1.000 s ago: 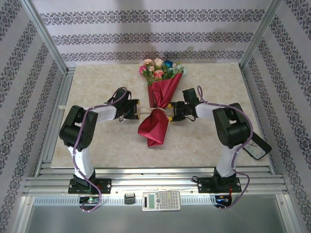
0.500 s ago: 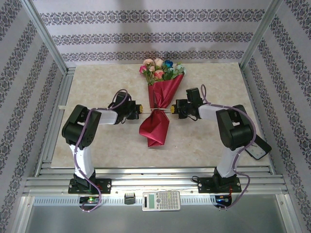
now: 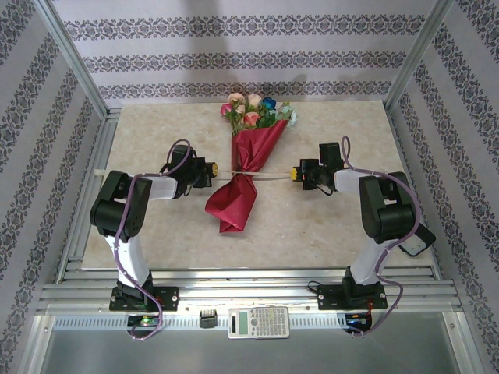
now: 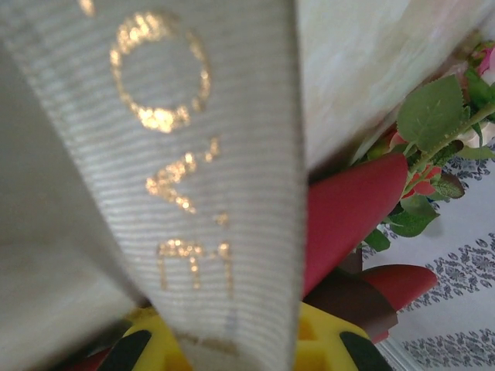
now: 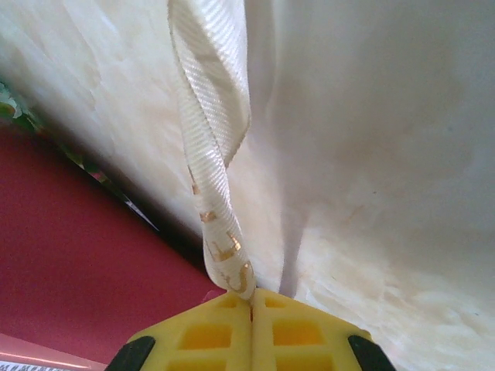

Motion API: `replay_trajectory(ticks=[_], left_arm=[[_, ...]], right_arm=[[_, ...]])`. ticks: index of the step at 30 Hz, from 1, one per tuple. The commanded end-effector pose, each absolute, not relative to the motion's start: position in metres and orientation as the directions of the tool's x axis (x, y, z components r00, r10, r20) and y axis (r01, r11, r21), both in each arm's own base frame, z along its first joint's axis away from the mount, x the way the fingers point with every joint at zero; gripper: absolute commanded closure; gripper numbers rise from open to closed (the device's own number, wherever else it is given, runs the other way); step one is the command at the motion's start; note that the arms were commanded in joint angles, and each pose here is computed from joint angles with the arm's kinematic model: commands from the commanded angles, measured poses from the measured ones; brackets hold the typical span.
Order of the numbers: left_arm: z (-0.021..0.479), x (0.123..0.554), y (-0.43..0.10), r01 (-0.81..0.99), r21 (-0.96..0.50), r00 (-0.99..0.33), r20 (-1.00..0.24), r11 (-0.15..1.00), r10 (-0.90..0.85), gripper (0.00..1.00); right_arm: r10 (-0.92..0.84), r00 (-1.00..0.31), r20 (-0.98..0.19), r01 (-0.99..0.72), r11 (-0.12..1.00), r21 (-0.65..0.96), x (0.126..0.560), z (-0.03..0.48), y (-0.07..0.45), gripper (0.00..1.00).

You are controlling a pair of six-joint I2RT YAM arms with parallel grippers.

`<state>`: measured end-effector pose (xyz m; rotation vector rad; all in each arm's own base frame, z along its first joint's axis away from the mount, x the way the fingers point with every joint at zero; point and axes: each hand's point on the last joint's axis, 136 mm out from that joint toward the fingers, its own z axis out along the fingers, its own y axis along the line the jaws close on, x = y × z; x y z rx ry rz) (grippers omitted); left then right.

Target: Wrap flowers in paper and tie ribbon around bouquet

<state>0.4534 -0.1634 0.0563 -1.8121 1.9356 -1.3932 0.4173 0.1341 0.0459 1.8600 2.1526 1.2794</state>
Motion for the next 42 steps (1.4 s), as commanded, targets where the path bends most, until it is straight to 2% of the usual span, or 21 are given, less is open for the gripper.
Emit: replay_trajectory(ticks=[1, 5, 9, 11, 13, 16, 22, 25, 35, 42], left_arm=[[0.083, 0.467, -0.158, -0.644, -0.748, -0.293, 0.434, -0.16, -0.852, 1.0], [0.089, 0.46, -0.163, -0.644, -0.751, -0.313, 0.435, -0.148, -0.844, 1.0], [0.102, 0.455, -0.186, -0.655, -0.75, -0.391, 0.443, -0.094, -0.807, 1.0], [0.101, 0.442, -0.197, -0.699, -0.714, -0.423, 0.446, -0.029, -0.789, 0.78], [0.095, 0.426, -0.194, -0.745, -0.667, -0.424, 0.43, 0.037, -0.797, 0.62], [0.09, 0.406, -0.173, -0.796, -0.595, -0.398, 0.372, 0.115, -0.838, 0.48], [0.094, 0.379, -0.126, -0.865, -0.474, -0.303, 0.23, 0.166, -0.925, 0.44], [0.093, 0.381, -0.108, -0.882, -0.438, -0.269, 0.169, 0.172, -0.948, 0.44], [0.064, 0.412, -0.096, -0.913, -0.331, -0.29, 0.119, 0.237, -0.95, 0.44], [0.038, 0.416, -0.104, -0.933, -0.309, -0.249, 0.177, 0.187, -0.952, 0.44]], right_arm=[[0.89, -0.213, 0.402, 0.822, -0.059, 0.566, 0.417, 0.031, 0.108, 1.0], [0.898, -0.192, 0.395, 0.825, -0.07, 0.561, 0.414, 0.03, 0.098, 1.0], [0.906, -0.185, 0.38, 0.821, -0.07, 0.567, 0.414, 0.033, 0.085, 1.0], [0.908, -0.19, 0.374, 0.823, -0.06, 0.565, 0.412, 0.035, 0.081, 1.0], [0.904, -0.204, 0.376, 0.831, -0.043, 0.555, 0.41, 0.036, 0.082, 1.0], [0.883, -0.244, 0.401, 0.847, -0.007, 0.531, 0.406, 0.035, 0.089, 1.0], [0.873, -0.295, 0.388, 0.861, 0.066, 0.505, 0.396, 0.04, 0.093, 1.0], [0.874, -0.311, 0.375, 0.856, 0.086, 0.509, 0.396, 0.043, 0.093, 1.0], [0.869, -0.324, 0.373, 0.854, 0.099, 0.511, 0.394, 0.043, 0.094, 1.0], [0.87, -0.327, 0.37, 0.853, 0.103, 0.512, 0.395, 0.041, 0.095, 1.0]])
